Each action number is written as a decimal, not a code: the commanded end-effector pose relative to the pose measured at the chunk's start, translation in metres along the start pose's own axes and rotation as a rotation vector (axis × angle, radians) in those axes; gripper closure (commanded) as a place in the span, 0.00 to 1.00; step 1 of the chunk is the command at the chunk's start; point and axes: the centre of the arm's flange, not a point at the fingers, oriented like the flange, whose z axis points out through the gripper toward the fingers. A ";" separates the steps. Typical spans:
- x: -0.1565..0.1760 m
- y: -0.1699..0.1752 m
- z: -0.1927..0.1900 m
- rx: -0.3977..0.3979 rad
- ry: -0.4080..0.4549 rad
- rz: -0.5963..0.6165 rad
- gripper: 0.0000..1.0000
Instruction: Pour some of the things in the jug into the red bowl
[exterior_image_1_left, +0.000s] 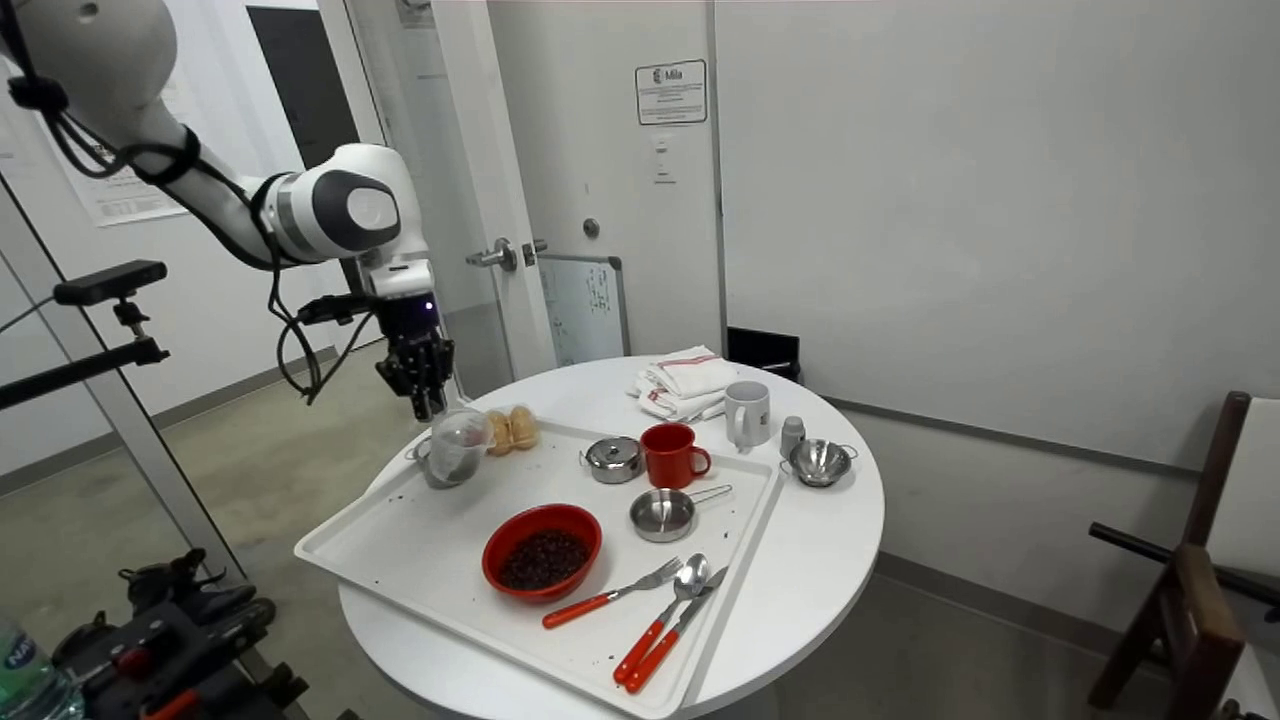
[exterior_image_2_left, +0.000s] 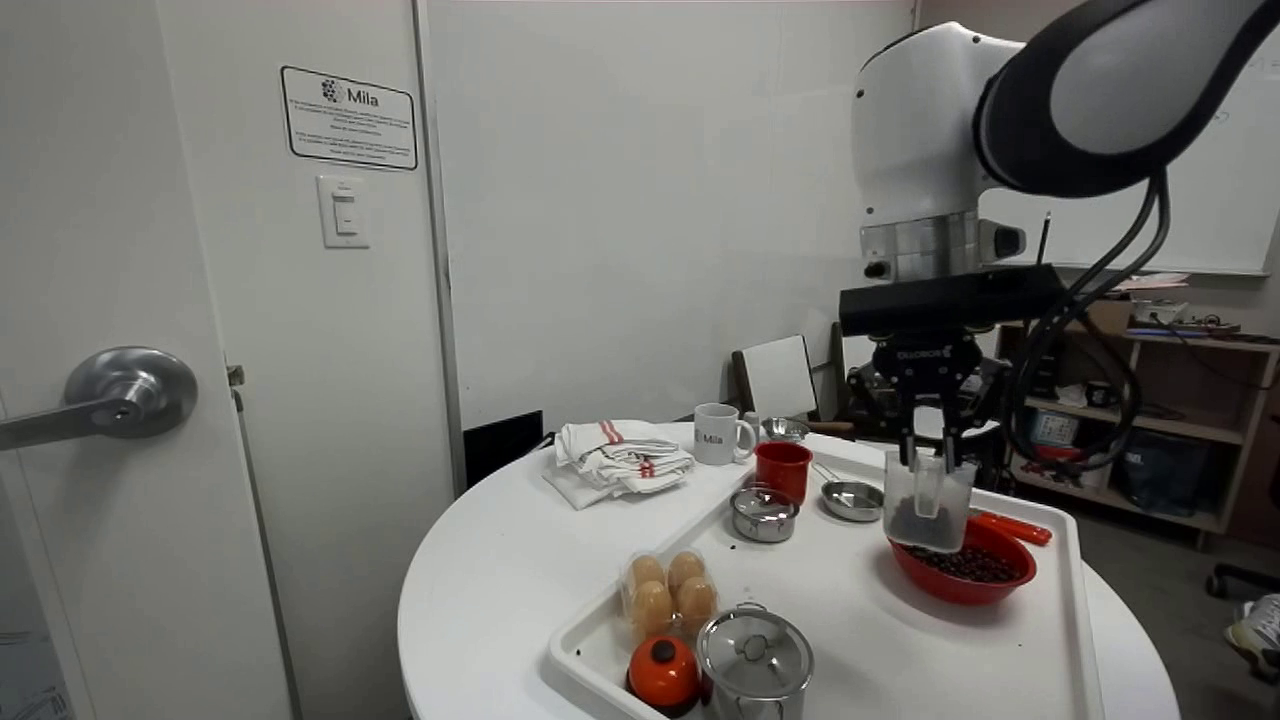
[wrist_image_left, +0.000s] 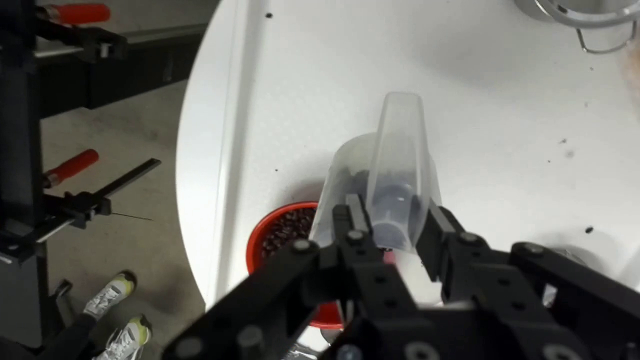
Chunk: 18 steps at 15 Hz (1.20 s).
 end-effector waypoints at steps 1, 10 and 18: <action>0.003 -0.011 0.033 0.107 0.121 0.111 0.91; 0.013 -0.011 0.043 0.209 0.191 0.118 0.91; -0.032 -0.028 0.038 0.234 0.258 0.005 0.90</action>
